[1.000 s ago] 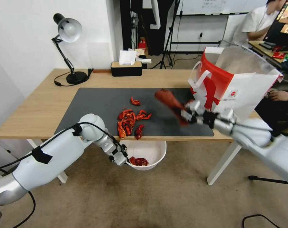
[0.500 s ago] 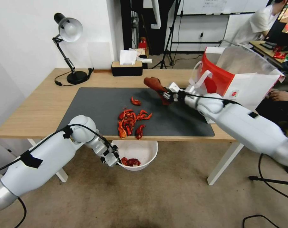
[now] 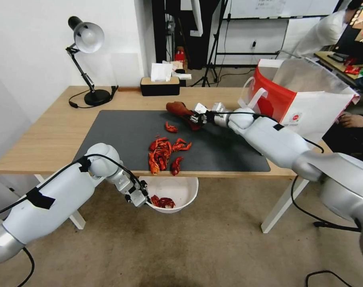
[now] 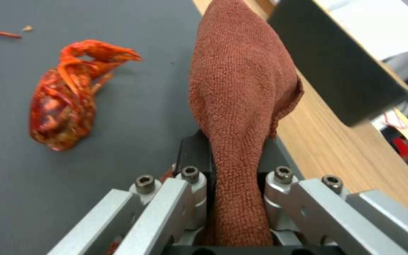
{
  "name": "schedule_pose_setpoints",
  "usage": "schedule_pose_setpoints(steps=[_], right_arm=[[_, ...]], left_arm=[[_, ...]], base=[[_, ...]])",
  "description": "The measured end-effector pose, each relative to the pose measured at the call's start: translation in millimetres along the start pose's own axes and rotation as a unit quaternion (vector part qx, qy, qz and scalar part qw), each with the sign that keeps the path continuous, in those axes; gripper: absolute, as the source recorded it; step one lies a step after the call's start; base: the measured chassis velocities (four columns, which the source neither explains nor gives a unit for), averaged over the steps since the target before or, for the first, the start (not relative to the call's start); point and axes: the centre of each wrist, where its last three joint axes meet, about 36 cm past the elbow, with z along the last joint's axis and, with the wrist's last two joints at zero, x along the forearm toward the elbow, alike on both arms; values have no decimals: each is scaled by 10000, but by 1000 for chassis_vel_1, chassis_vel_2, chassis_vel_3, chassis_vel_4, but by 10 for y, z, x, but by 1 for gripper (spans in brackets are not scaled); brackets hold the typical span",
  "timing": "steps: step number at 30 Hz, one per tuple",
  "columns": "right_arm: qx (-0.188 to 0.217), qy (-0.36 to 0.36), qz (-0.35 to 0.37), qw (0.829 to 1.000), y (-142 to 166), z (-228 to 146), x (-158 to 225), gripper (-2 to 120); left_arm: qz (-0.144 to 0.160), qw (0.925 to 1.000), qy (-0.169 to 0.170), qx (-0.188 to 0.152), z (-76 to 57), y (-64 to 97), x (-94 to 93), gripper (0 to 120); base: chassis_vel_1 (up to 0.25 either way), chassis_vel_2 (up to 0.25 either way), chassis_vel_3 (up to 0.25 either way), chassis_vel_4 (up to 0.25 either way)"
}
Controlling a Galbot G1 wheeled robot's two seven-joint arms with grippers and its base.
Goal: Sweep shrimp from table into container with towel, then put container into takeout bag.
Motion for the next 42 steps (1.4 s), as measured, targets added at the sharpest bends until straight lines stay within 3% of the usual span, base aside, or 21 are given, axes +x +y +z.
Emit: schedule_pose_setpoints(steps=[18,27,42], right_arm=[[158,-142,-845,9962,144,82,-162,8],[311,-354,-1303,9904,332,5,-17,8],[255,-319,-1472,9883,461,49,255,8]], left_arm=[[-65,10000,-48,10,62,24,-21,0],[-84,10000,-41,-8,38,34,-3,0],[-96,9999,-45,38,46,-13,49,0]], base=[[0,0,0,0],[0,0,0,0],[0,0,0,0]])
